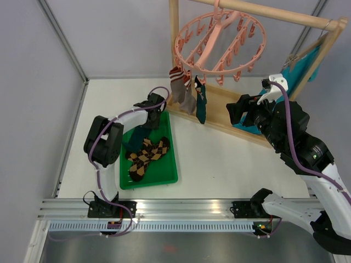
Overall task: Clip the socks to the hanger
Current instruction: Pick up the sock from the bin.
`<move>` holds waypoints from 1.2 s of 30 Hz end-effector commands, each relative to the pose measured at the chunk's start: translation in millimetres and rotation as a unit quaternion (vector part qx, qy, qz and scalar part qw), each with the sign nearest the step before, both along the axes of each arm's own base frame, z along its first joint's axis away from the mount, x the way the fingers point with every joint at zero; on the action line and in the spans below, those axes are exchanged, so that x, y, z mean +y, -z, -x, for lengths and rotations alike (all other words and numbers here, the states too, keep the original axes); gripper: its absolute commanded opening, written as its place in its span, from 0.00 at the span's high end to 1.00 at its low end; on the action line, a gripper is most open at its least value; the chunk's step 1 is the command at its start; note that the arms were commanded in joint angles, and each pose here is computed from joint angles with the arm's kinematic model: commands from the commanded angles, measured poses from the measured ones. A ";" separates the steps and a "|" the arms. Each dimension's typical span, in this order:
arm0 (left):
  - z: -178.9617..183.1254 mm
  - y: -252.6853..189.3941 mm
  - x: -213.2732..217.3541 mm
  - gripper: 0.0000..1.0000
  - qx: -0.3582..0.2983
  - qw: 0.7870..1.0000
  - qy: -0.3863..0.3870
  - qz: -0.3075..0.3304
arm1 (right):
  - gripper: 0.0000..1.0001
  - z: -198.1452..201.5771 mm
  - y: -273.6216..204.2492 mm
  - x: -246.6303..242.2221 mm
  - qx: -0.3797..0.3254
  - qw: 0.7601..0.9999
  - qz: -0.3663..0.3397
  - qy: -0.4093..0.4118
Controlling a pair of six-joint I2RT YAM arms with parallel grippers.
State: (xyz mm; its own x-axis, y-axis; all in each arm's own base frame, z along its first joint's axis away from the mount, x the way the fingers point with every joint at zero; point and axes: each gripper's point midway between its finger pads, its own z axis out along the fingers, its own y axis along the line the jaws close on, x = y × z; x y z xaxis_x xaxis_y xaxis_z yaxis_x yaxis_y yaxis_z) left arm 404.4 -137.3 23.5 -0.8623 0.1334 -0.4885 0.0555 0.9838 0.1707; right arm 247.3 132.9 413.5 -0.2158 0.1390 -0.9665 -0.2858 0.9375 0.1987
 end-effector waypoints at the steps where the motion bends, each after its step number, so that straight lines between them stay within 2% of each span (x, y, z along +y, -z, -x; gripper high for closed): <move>1: 7.1 23.0 1.0 0.51 0.035 0.999 0.014 0.001 | 0.23 1.9 -7.2 -2.5 -0.011 1.000 -0.004 0.001; 7: 9.1 26.2 -0.2 0.72 0.043 0.999 0.016 0.013 | 0.24 2.7 -8.7 -2.1 -0.012 1.000 -0.007 0.000; 11: 7.7 14.6 -3.2 0.88 0.033 0.999 0.018 0.023 | 0.25 2.8 -9.8 -1.7 -0.012 1.000 -0.006 -0.001; 14: 7.6 5.3 -2.4 0.97 0.026 0.999 0.017 0.024 | 0.25 3.1 -10.3 -2.2 -0.012 1.000 -0.006 -0.001; 21: 9.5 -40.4 0.8 0.98 -0.021 0.999 0.012 0.039 | 0.25 2.3 -11.5 -2.7 -0.012 1.000 -0.004 0.001; 27: 17.3 -98.5 2.3 0.98 -0.080 0.994 0.016 0.068 | 0.26 0.6 -11.6 -1.0 -0.010 1.000 -0.007 0.002; 31: 27.2 -143.2 -1.2 0.98 -0.128 0.986 0.026 0.106 | 0.26 -2.0 -8.2 1.1 -0.006 1.000 -0.005 0.002; 36: 48.2 -212.8 -9.9 0.98 -0.197 0.963 0.062 0.171 | 0.26 -3.1 -13.0 1.6 -0.009 1.000 -0.007 0.003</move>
State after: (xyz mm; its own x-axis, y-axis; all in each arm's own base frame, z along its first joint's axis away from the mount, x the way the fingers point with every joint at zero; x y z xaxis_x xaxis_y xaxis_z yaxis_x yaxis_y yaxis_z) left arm 371.7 -139.3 202.4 -0.6412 0.0197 -0.7671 0.1038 0.9927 -0.0613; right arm 251.1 135.8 407.8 -0.2342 0.1249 -0.9641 -0.2821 0.9403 0.1903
